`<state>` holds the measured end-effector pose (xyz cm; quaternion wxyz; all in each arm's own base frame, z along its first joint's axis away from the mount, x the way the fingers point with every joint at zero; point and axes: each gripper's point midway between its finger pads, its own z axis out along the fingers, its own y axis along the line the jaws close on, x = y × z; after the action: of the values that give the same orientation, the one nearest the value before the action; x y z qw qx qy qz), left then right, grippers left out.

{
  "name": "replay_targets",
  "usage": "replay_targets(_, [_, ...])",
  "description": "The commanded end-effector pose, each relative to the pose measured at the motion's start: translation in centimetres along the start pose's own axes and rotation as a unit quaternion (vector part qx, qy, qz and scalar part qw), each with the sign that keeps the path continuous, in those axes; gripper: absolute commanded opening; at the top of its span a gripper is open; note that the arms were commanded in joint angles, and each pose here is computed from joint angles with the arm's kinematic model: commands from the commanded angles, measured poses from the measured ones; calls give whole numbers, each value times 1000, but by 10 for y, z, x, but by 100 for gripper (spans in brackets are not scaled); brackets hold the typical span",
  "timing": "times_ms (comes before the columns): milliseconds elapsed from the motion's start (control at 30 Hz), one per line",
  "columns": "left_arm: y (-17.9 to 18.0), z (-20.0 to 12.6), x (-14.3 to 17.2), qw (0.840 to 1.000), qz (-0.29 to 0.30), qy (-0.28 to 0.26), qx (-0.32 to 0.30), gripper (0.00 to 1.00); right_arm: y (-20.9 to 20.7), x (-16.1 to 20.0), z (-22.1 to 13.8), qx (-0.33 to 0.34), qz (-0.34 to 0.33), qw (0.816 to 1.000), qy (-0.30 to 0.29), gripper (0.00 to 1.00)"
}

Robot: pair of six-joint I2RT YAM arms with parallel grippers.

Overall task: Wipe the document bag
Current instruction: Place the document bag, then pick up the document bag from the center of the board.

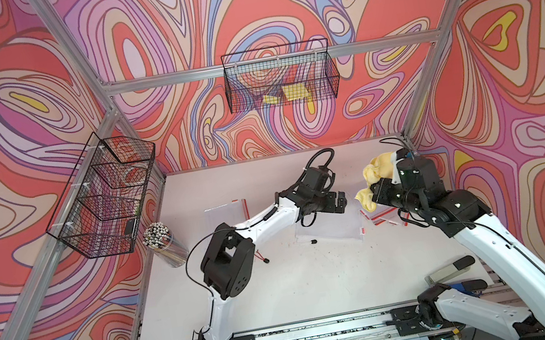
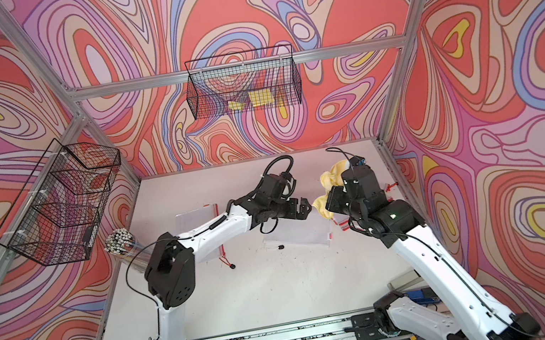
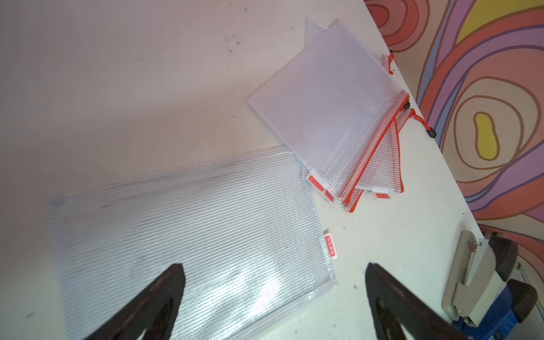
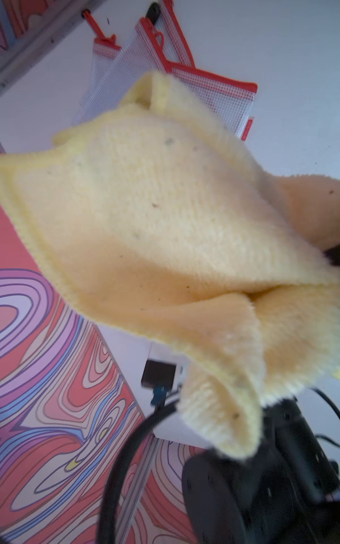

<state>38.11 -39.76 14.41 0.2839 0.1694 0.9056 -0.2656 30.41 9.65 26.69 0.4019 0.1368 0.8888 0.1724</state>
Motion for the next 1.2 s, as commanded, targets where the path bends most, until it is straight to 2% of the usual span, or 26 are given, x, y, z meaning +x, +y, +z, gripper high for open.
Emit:
replay_targets(0, [71, -12, 31, 995, -6, 52, -84, 95, 2, 31, 39, -17, 9, 998, 60, 0])
replay_targets(167, [125, -24, 62, 988, -23, 93, -123, 79, -7, 62, 77, -11, 20, 994, 109, 0])
replay_targets(400, [137, -11, 86, 985, -32, 136, -96, 65, -15, 85, 101, -3, 29, 990, 140, 0])
replay_targets(667, [124, 8, 104, 985, -56, 159, -31, 63, -44, 120, 126, 42, 27, 983, 176, 0])
replay_targets(833, [122, 15, 119, 981, -68, 182, -1, 62, -53, 141, 143, 48, 29, 978, 202, 0])
replay_targets(967, [117, 16, 131, 977, -78, 196, 22, 61, -62, 165, 163, 58, 30, 969, 237, 0])
replay_targets(1167, [118, 8, 166, 967, -93, 235, 35, 60, -72, 190, 179, 65, 38, 961, 267, 0])
